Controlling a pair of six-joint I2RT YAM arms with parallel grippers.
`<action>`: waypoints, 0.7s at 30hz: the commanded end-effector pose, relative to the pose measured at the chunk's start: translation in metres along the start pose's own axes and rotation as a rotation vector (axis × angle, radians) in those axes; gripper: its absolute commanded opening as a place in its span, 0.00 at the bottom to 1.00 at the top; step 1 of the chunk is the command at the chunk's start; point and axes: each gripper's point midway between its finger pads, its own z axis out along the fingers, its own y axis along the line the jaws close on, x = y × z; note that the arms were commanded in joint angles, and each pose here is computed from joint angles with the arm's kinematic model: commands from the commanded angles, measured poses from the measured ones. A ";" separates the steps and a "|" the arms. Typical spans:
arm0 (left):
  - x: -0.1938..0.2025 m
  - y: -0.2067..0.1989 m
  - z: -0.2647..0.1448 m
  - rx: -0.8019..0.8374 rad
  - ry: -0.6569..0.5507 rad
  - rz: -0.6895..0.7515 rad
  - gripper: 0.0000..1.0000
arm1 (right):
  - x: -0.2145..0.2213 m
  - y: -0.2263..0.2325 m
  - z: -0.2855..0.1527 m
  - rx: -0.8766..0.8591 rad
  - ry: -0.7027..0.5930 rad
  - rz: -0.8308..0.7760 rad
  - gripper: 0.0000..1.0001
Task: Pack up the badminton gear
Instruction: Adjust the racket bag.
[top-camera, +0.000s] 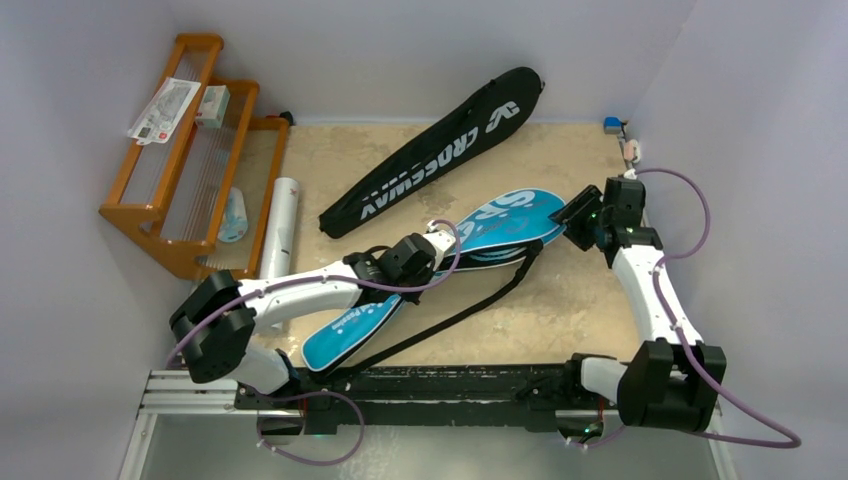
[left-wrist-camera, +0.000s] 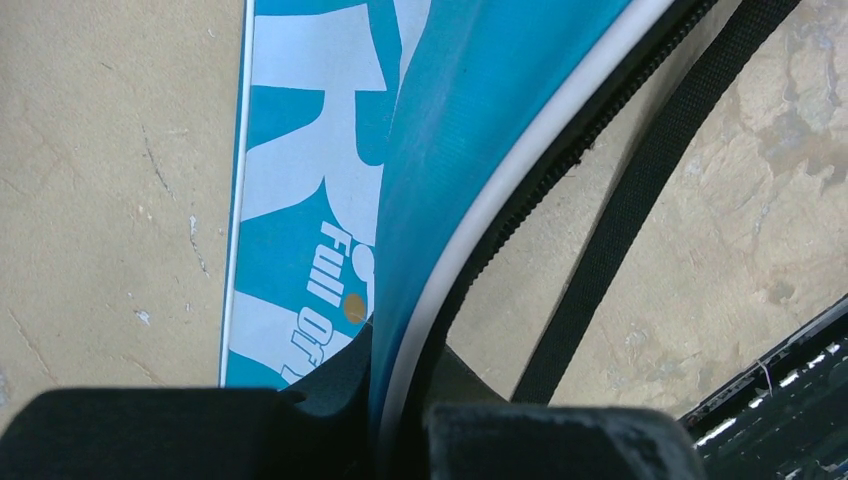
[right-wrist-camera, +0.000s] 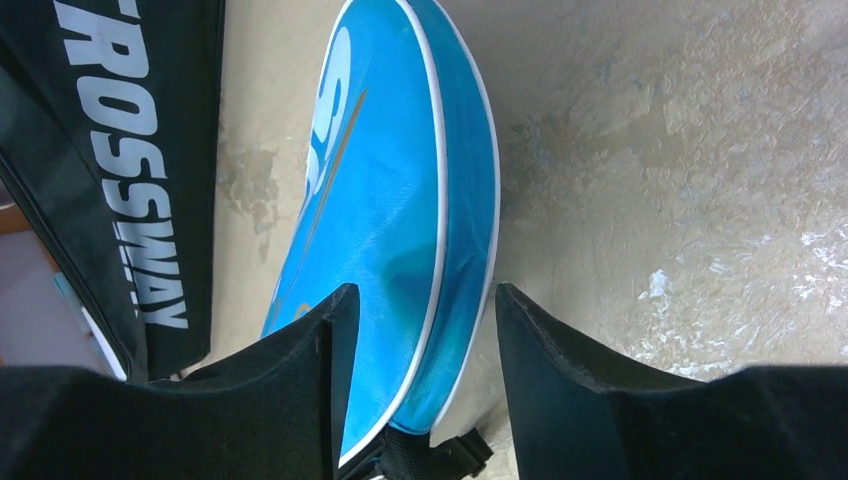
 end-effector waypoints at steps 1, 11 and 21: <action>-0.040 -0.015 -0.016 0.071 -0.159 -0.009 0.00 | -0.009 0.006 -0.004 -0.030 -0.017 -0.014 0.55; -0.042 -0.013 -0.016 0.060 -0.162 -0.010 0.00 | -0.024 0.009 -0.020 -0.032 -0.057 -0.022 0.00; -0.022 0.001 0.008 -0.096 -0.036 0.016 0.55 | -0.058 -0.024 -0.078 0.090 -0.314 0.099 0.00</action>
